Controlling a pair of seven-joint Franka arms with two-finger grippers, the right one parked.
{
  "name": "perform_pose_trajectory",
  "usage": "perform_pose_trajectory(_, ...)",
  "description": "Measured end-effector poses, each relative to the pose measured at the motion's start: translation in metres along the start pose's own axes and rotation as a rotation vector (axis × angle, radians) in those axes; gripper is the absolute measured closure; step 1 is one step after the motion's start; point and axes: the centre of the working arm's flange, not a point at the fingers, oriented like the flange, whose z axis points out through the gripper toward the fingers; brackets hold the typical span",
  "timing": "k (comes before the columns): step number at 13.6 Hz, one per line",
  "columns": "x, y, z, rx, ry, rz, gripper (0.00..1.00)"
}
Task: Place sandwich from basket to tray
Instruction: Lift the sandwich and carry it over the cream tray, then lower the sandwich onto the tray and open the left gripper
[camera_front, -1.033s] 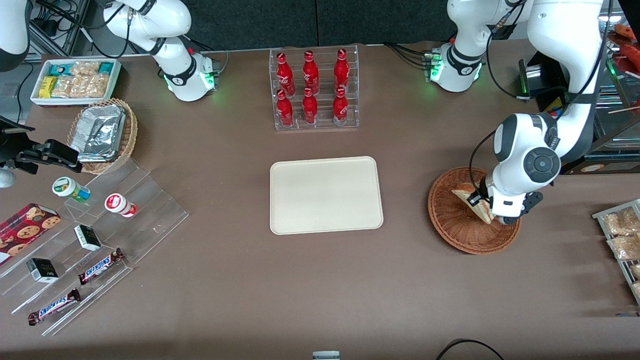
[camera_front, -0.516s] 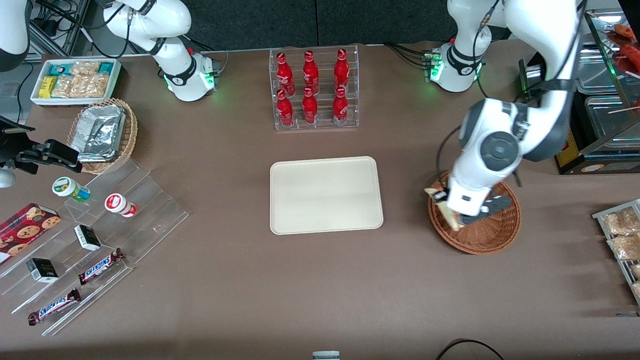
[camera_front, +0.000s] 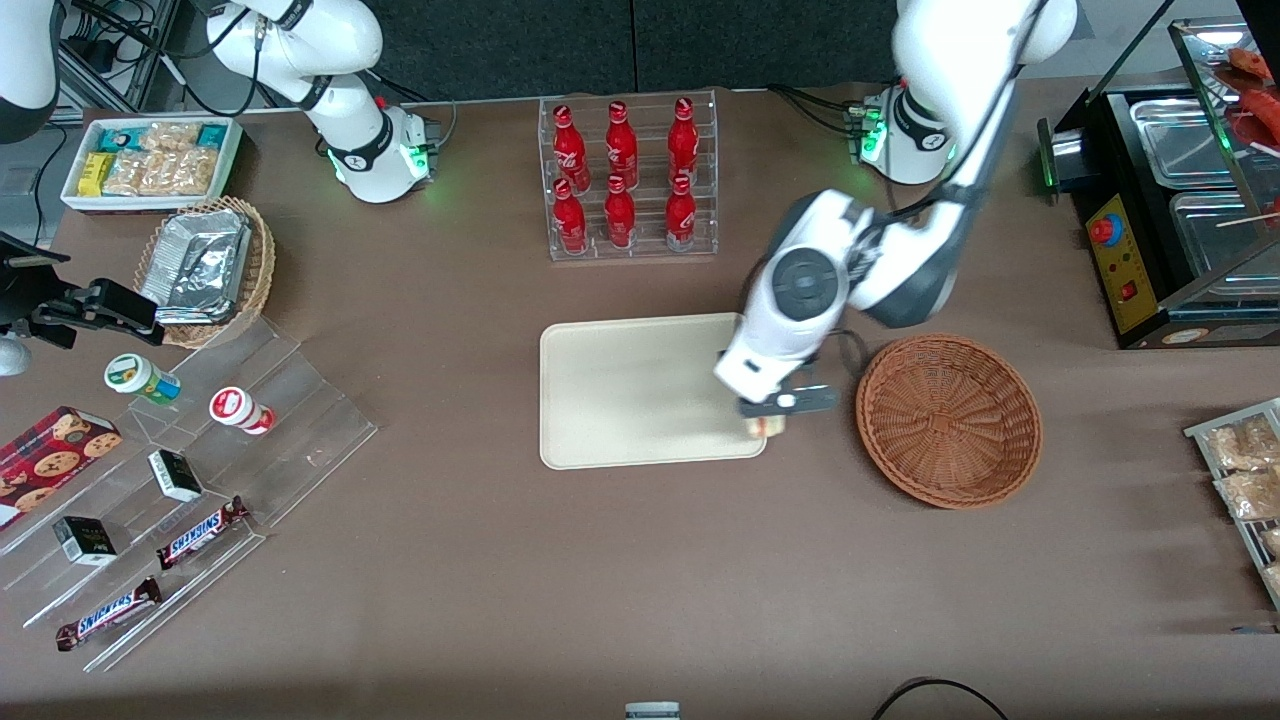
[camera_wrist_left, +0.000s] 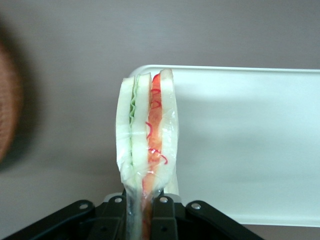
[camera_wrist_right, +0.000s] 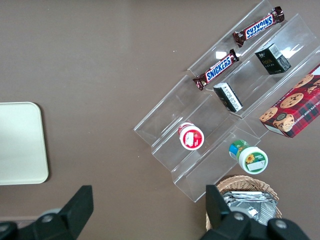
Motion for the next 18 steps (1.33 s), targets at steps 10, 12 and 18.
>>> perform_pose_trajectory(10, -0.041, 0.108, 0.066, 0.016, -0.014, 0.153, 0.84)
perform_pose_trajectory(12, -0.042, 0.113, 0.074, 0.006, -0.004, 0.144, 0.84)
perform_pose_trajectory(18, -0.047, 0.123, 0.093, -0.002, 0.005, 0.124, 0.84)
